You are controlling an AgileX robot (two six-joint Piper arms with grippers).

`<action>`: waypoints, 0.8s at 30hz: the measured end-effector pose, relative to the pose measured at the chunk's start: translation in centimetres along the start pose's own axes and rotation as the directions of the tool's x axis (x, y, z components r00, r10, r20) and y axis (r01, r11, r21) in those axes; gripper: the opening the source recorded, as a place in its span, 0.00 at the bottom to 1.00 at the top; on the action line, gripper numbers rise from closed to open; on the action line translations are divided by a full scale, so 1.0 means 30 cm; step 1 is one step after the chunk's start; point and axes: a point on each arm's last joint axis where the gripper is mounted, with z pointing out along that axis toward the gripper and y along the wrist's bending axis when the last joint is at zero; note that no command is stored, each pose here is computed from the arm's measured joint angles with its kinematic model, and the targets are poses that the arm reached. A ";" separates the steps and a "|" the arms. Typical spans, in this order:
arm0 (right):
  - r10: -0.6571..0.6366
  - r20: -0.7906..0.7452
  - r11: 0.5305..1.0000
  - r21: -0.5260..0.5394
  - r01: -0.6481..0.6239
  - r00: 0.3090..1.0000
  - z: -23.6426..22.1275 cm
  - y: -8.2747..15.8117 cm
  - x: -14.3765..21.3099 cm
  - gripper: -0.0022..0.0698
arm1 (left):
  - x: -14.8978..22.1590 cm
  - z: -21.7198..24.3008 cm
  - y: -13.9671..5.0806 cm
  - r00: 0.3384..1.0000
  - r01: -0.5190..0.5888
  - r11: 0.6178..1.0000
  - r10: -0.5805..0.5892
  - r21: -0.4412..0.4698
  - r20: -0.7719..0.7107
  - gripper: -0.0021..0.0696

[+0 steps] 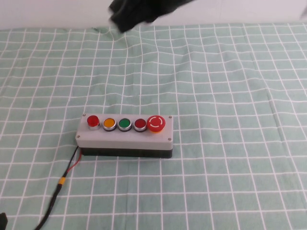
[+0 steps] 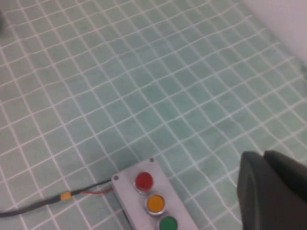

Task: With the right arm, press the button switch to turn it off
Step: 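Press the lit red button on the button box to turn it off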

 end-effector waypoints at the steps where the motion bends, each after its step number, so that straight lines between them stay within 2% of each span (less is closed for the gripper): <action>1: 0.010 0.007 0.999 0.032 -0.010 1.000 -0.061 0.000 -0.011 0.01 | 0.000 0.000 0.000 1.000 0.000 1.000 0.000 0.000 0.000 0.02; 7: 0.096 0.076 0.979 0.173 -0.108 0.992 -0.365 0.011 -0.035 0.01 | 0.000 0.000 0.000 1.000 0.000 1.000 0.000 0.000 0.000 0.02; 12: 0.117 0.092 0.967 0.218 -0.135 0.989 -0.511 0.041 0.040 0.01 | 0.000 0.000 0.000 1.000 0.000 1.000 0.000 0.000 0.000 0.02; 15: 0.133 0.084 0.963 0.224 -0.149 0.988 -0.553 0.065 0.129 0.01 | 0.000 0.000 0.000 1.000 0.000 1.000 0.000 0.000 0.000 0.02; 24: 0.196 0.105 0.959 0.189 -0.213 0.975 -0.677 0.173 0.500 0.01 | 0.000 0.000 0.000 1.000 0.000 1.000 0.000 0.000 0.000 0.02</action>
